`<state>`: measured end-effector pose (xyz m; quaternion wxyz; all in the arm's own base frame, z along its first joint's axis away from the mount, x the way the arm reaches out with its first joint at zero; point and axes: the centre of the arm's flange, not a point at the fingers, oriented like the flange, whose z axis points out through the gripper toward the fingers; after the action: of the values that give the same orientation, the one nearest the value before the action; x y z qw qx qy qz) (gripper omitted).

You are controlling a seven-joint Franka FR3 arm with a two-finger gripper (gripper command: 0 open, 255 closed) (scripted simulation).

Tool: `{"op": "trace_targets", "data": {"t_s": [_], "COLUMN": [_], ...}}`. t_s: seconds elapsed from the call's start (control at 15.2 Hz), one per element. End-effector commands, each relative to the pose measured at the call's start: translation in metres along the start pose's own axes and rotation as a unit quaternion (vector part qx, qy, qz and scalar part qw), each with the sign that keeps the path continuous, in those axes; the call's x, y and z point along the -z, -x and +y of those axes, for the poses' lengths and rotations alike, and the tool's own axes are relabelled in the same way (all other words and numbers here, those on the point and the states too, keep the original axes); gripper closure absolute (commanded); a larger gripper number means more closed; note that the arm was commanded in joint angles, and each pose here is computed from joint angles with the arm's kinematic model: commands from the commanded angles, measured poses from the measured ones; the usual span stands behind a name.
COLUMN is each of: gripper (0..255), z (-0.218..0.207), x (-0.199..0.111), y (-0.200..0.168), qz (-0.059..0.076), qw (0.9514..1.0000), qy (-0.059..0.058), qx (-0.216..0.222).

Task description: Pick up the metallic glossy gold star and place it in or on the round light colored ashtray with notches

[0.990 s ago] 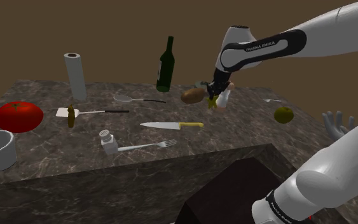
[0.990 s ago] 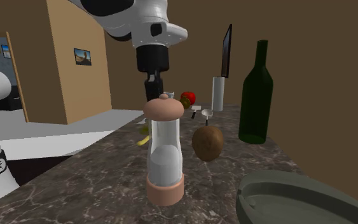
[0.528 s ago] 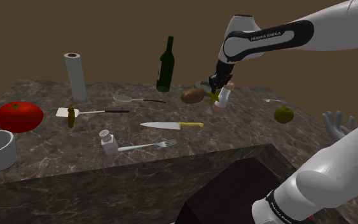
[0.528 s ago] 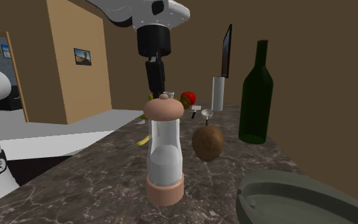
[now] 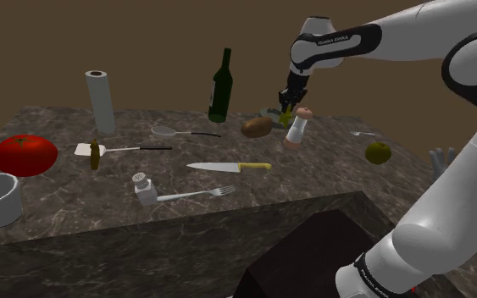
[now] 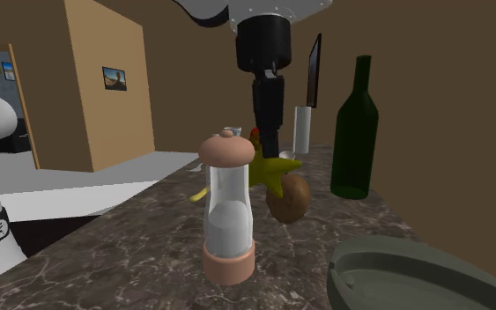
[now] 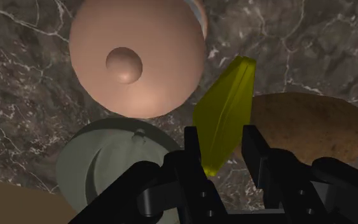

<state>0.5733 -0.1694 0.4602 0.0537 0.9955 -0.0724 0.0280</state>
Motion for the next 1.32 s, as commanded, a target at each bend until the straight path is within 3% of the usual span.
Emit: {"op": "trace_targets", "data": {"t_s": [0.0,0.79,1.25], "gripper": [255,255,255], "z": [0.017,0.119,0.121], "x": [0.000,-0.012,-0.044], "y": [-0.020,-0.141,-0.145], "qz": [0.000,0.000,0.000], "qw": [1.0000,1.0000,1.0000], "qy": [0.000,0.000,0.000], "qx": [0.000,0.000,0.000]}}
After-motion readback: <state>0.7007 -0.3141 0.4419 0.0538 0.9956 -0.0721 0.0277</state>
